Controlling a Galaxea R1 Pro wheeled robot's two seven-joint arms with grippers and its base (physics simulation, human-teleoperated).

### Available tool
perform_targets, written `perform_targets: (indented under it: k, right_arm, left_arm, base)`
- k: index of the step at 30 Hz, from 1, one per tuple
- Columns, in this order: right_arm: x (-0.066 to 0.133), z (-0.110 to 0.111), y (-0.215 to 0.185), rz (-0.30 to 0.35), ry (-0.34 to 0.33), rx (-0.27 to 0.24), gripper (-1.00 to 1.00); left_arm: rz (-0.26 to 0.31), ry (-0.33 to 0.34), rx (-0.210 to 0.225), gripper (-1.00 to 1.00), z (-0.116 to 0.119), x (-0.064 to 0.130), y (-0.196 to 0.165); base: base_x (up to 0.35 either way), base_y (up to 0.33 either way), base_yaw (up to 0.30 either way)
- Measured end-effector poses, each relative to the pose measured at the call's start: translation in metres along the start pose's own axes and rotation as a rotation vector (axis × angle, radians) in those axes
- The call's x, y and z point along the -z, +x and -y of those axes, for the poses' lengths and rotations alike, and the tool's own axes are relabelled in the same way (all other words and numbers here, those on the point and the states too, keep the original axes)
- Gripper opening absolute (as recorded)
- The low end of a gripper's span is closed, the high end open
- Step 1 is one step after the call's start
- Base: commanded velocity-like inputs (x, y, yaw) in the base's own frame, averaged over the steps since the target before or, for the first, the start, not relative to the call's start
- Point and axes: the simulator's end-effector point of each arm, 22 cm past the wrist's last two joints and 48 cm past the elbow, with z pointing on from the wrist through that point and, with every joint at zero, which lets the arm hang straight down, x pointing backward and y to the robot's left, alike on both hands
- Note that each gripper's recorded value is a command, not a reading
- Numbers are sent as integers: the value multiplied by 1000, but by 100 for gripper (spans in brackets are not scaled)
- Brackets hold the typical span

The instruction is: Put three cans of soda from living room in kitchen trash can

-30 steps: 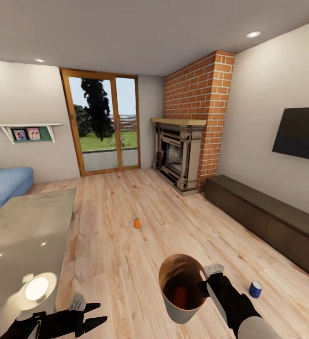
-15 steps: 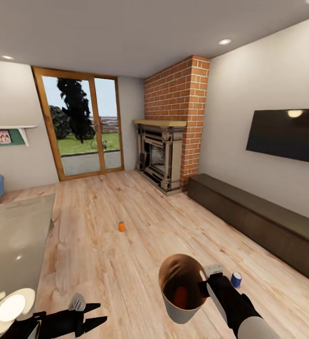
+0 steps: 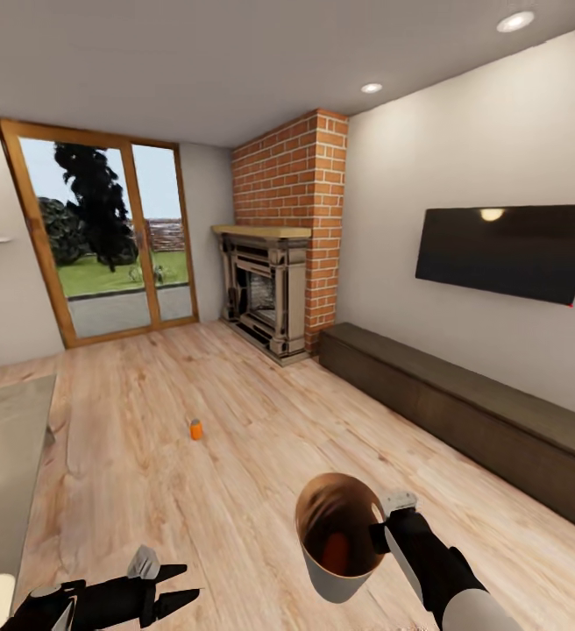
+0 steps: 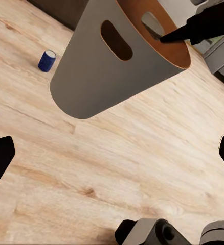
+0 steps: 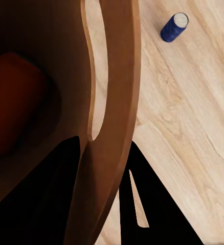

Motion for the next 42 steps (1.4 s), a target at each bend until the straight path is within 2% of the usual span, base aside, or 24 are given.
perform_targets:
  k: [31,42]
  right_arm:
    - [1,0,-1,2,1,0,-100]
    - [-4,-1,4,-11,-1,2,-100]
  left_arm:
    - [2,0,-3,100,1,0,-1]
    - [-5,0,8,100,-1,-1,3]
  base:
    - [0,0,-261]
    - [0,0,-172]
